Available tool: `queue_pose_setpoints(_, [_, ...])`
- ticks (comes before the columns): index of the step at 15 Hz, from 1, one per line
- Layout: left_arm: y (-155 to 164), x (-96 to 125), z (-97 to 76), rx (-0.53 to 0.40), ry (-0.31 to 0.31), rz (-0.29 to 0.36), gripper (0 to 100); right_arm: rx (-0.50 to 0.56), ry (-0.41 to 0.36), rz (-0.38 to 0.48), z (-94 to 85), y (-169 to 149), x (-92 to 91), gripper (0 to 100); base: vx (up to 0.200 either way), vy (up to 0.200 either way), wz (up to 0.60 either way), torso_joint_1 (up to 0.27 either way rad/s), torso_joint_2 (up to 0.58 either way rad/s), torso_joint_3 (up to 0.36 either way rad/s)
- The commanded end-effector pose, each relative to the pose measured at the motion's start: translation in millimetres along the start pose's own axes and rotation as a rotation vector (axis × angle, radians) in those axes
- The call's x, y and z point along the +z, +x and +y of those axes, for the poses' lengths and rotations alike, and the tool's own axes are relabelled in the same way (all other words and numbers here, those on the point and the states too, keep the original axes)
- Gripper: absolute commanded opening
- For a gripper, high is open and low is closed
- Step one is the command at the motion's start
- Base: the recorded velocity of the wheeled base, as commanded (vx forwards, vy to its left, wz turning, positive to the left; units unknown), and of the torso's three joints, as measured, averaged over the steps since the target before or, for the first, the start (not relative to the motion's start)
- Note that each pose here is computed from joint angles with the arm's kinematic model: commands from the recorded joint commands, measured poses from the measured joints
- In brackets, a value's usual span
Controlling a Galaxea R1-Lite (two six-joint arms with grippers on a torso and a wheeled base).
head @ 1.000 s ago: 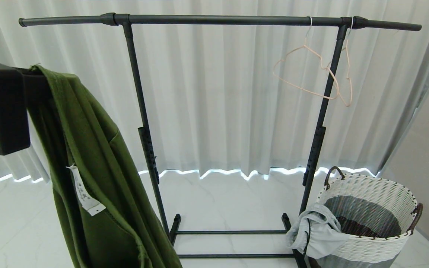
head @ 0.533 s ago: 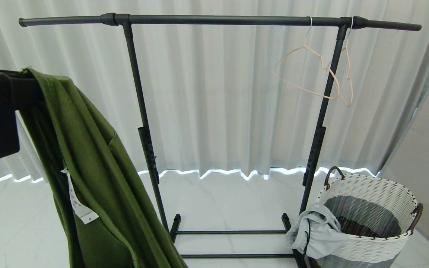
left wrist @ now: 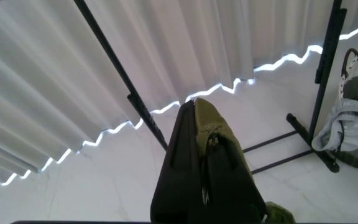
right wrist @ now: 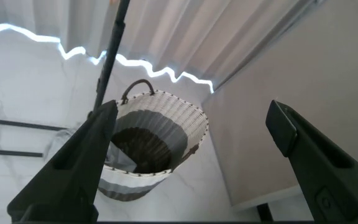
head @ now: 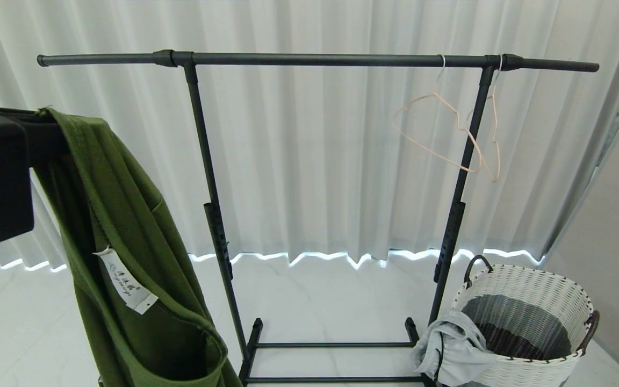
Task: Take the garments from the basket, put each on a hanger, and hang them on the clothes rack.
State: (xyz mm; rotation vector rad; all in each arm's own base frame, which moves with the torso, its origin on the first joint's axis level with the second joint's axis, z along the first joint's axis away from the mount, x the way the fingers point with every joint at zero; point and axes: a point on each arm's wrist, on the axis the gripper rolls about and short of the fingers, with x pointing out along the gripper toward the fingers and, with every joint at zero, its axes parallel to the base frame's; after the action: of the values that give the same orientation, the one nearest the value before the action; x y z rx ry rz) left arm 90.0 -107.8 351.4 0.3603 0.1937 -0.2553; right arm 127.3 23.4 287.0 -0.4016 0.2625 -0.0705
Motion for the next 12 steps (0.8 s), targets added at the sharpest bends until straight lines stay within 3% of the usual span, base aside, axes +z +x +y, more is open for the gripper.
queue_pose_setpoints(1, [1.0, 0.0, -1.0, -0.001, 0.006, 0.003, 0, 0.004, 0.013, 0.010, 1.4, 1.4, -2.2, 100, 0.000, 0.000, 0.00, 0.144, -0.46, -0.315])
queue_pose_setpoints(12, [2.3, 0.0, -2.1, -0.002, 0.012, 0.006, 0, 0.016, 0.083, 0.011, 4.2, 1.2, -9.9, 100, 0.000, 0.000, 0.00, 0.170, -0.46, -0.291])
